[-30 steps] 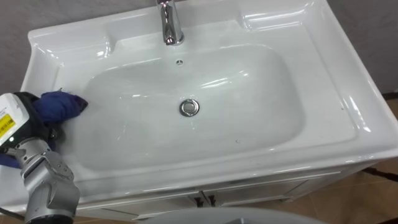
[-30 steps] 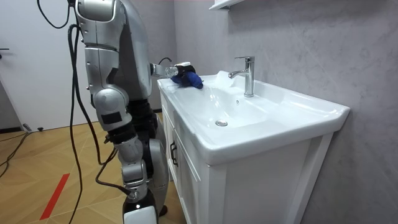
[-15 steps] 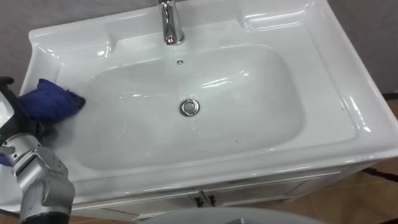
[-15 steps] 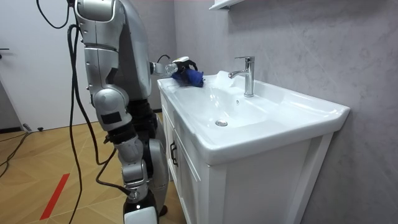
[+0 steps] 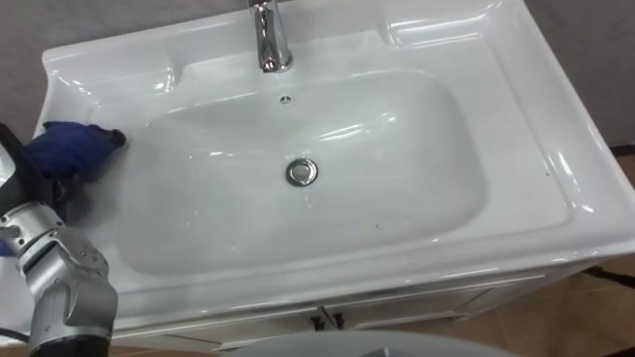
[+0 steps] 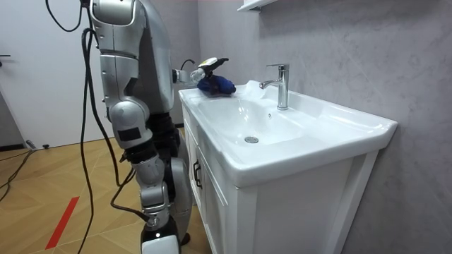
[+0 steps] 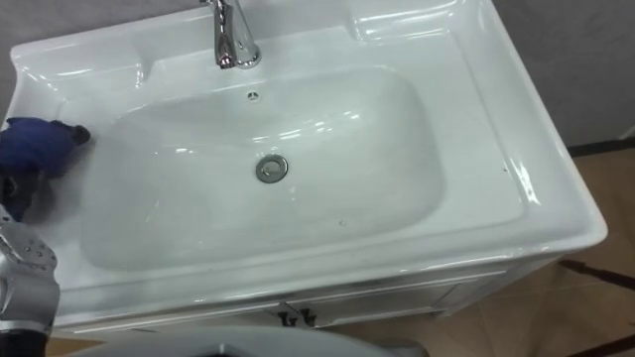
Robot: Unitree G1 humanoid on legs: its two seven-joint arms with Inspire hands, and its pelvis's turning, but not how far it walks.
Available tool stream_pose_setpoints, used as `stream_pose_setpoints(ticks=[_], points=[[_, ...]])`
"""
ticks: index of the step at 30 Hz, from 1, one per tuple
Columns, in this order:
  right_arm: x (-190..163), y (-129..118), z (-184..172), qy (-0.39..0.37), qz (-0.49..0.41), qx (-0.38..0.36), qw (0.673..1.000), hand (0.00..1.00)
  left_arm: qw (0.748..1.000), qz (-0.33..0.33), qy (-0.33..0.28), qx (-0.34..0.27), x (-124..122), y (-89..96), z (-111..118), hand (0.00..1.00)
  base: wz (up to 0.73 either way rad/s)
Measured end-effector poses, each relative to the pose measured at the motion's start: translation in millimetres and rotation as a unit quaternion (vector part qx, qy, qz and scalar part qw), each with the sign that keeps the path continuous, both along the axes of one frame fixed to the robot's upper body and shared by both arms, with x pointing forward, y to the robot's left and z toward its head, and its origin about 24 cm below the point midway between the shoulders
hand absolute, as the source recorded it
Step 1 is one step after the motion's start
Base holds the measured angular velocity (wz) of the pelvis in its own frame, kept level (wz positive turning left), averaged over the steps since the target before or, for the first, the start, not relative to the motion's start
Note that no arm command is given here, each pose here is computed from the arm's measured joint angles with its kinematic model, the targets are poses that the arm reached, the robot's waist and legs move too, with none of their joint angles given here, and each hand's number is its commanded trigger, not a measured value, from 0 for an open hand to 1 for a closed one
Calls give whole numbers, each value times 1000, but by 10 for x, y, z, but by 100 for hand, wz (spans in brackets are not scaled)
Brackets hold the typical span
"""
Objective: Wipe basin
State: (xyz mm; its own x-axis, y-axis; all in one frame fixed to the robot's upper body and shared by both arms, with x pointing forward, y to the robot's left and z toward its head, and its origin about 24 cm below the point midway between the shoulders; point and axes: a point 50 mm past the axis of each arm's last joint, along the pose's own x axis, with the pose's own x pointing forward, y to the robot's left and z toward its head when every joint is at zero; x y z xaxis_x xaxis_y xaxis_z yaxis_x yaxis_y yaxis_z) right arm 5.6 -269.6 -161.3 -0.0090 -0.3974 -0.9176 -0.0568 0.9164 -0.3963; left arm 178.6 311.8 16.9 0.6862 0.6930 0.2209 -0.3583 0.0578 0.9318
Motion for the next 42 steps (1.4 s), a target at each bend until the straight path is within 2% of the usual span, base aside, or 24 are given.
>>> stream_pose_setpoints(ticks=[6,9,14,17,23,42], points=[[28,16,-5,-18,-12,1,1000,0,995,12,-38,-86,-8,0,-54,0,0],[40,12,-3,-21,-11,-3,1000,0,986,21,-66,-153,-13,-15,-102,0,0],[71,35,-13,-22,-13,-5,1000,0,945,58,-110,-304,-60,-126,-328,0,1],[67,72,-26,-26,-26,2,999,0,923,64,-133,-354,-68,-192,-399,0,1],[80,94,-32,-33,-40,5,999,0,901,62,-168,-395,-54,-200,-387,0,0],[59,109,-39,-37,-47,23,998,0,898,34,-169,-406,-7,-195,-328,0,0]])
